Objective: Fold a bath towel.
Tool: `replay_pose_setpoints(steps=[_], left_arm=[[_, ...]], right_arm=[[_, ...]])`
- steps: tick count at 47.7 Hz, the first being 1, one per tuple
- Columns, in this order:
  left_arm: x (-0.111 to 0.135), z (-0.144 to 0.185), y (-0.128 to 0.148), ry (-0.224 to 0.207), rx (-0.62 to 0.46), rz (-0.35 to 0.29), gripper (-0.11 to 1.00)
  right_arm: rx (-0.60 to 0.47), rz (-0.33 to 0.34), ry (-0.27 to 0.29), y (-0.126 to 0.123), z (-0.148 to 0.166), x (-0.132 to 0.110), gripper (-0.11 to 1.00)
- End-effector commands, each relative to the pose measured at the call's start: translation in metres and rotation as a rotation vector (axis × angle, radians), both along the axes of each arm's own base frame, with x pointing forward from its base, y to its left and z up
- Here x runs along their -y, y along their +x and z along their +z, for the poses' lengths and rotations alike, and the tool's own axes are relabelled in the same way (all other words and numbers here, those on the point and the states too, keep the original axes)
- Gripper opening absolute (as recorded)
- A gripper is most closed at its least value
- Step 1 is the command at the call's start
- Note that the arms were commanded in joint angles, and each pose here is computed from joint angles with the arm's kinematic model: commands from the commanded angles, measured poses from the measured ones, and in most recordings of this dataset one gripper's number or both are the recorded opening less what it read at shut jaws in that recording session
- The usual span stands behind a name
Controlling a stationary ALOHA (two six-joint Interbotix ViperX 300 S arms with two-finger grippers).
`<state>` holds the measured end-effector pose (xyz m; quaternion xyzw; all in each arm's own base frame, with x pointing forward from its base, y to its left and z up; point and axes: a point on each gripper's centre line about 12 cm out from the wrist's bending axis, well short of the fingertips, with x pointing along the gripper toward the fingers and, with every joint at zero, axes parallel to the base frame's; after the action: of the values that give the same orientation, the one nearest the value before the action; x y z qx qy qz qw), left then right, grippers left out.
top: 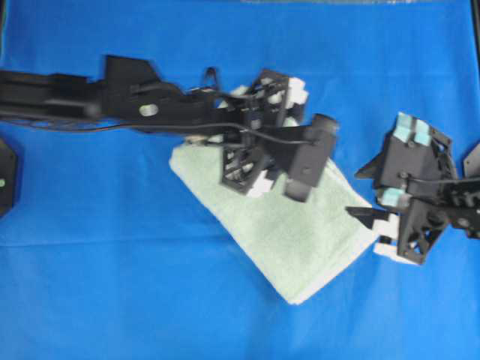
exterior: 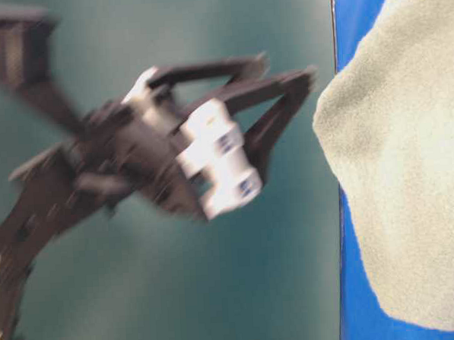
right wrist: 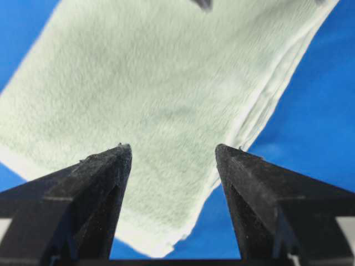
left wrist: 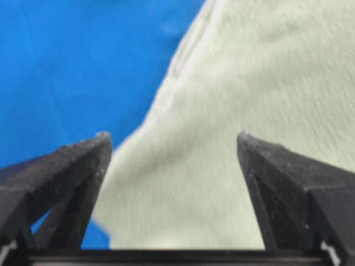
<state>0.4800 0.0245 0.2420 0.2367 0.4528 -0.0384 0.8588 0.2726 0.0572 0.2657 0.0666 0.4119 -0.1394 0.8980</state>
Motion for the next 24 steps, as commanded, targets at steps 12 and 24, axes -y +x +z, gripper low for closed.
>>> replay_pose_setpoints(steps=[12, 24], left_arm=[[0.029, 0.11, -0.098, -0.146, 0.424, 0.011, 0.87], [0.036, 0.118, -0.158, -0.311, 0.597, 0.055, 0.86]], right_arm=[[0.172, 0.041, -0.046, -0.007, 0.041, 0.009, 0.64], [0.313, 0.083, -0.097, -0.022, 0.065, 0.019, 0.64]])
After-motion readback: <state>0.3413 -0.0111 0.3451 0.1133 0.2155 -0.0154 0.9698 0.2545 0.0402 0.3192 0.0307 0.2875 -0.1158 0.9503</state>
